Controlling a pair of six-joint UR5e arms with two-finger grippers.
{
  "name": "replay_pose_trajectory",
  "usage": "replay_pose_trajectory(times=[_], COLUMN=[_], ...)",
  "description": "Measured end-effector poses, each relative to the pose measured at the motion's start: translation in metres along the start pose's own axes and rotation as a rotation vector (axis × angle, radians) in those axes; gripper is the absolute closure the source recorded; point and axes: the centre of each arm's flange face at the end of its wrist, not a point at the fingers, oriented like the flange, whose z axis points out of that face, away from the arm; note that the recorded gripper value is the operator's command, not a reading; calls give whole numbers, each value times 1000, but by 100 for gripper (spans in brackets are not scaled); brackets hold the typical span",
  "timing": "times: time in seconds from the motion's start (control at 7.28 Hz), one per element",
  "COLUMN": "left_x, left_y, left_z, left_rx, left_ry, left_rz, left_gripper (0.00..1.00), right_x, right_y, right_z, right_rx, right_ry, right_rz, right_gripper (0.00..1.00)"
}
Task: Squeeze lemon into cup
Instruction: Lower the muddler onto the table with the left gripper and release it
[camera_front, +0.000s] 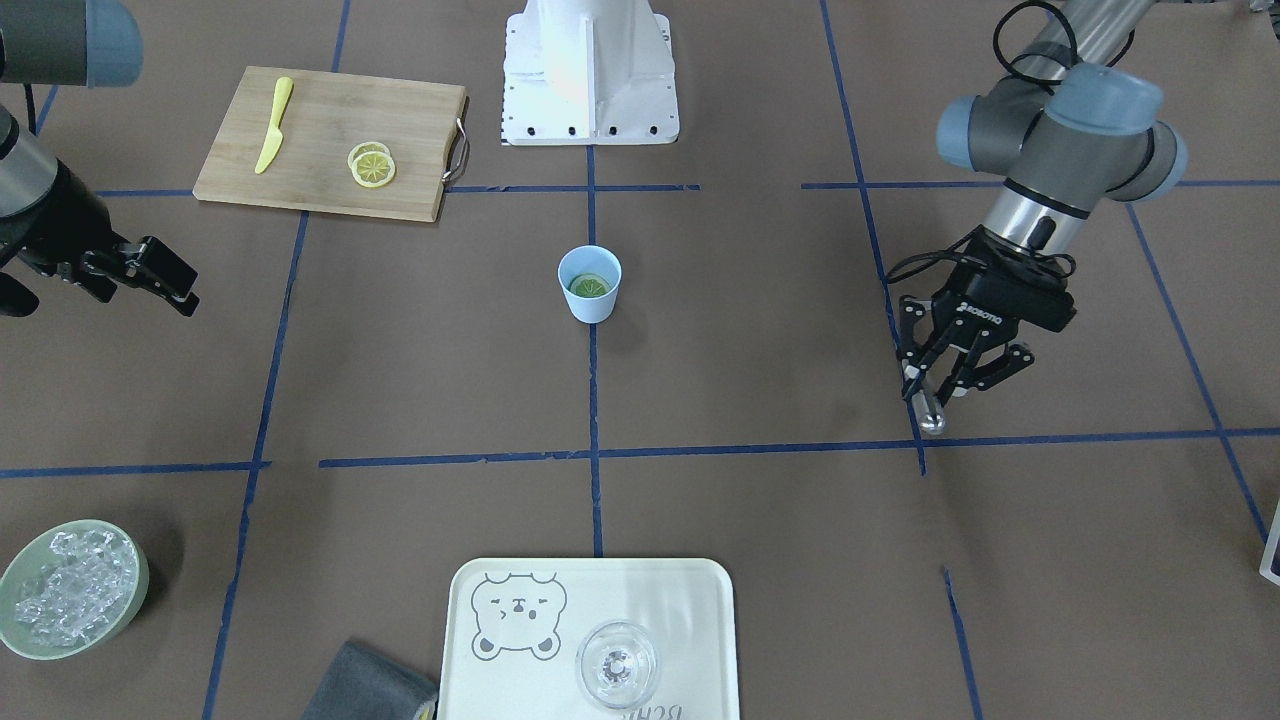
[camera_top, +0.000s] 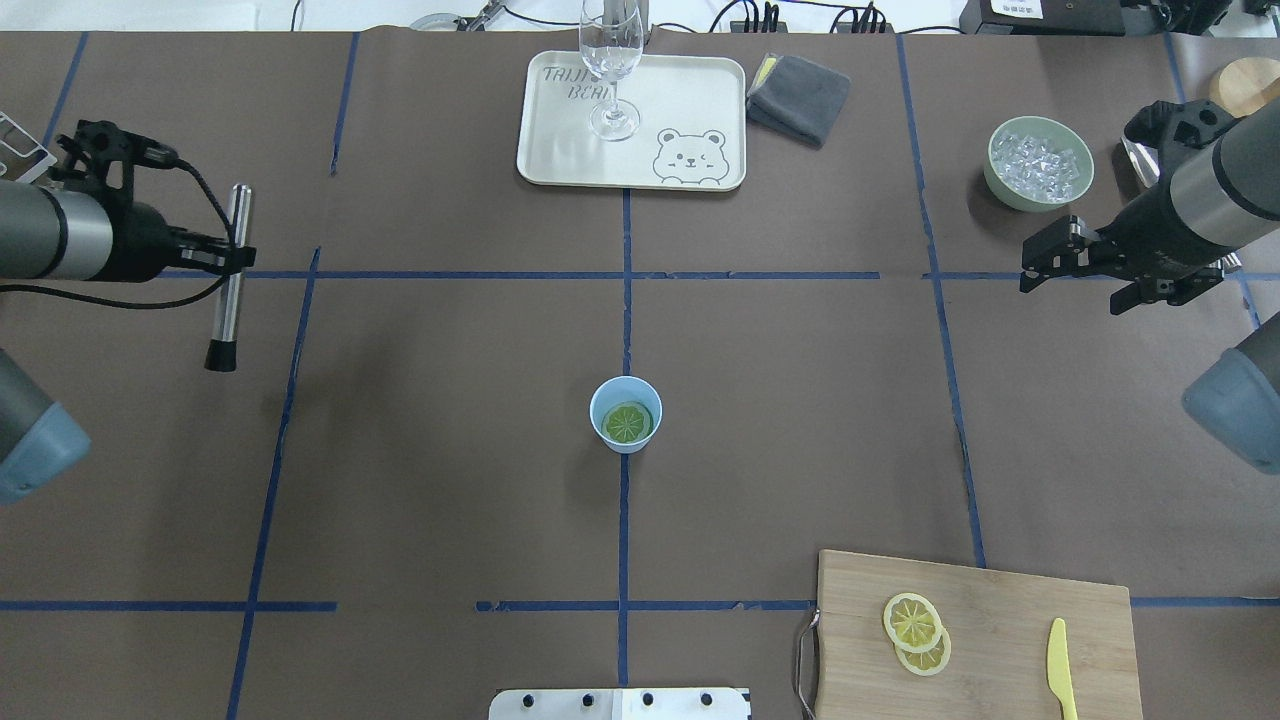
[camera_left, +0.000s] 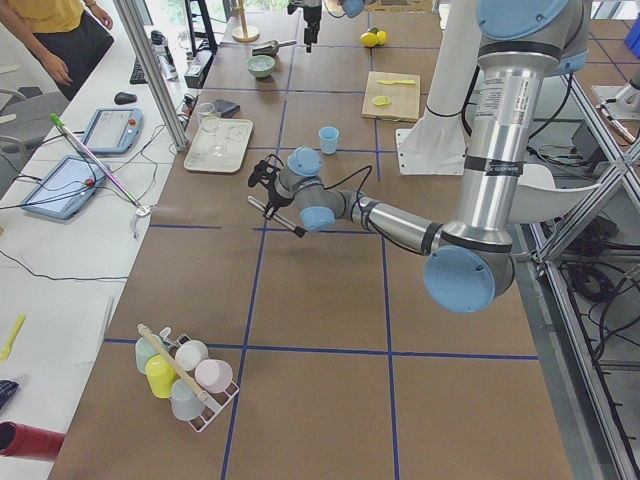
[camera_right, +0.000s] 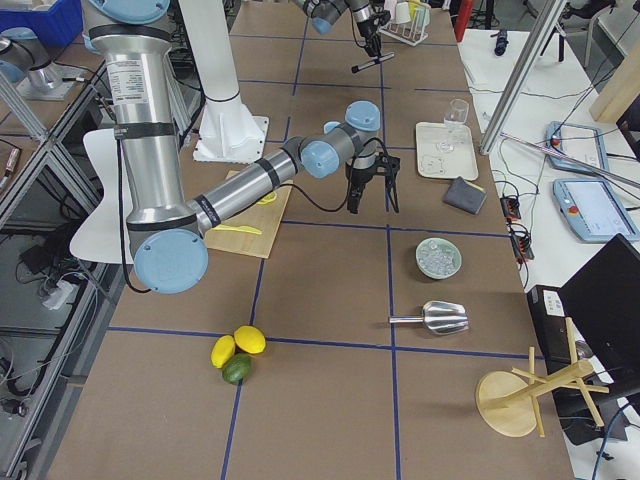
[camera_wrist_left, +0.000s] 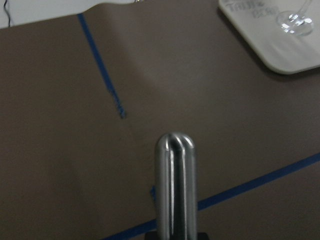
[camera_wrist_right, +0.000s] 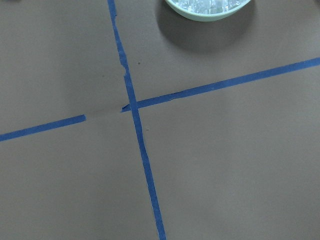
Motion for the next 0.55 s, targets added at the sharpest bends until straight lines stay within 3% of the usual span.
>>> replay_pose_trajectory(times=[0.27,0.55], left_x=[-31,-56], left_y=[0,13], left_z=[-13,5], left_rx=[-189,-285], left_ry=[-60,-137], left_rz=[-161,-229], left_gripper=[100,100], right_x=[-1,0], right_y=[1,1], right_z=[-2,-2], right_rx=[2,3], right_ry=[-3,-3], right_rz=[-1,-1], right_gripper=[0,0])
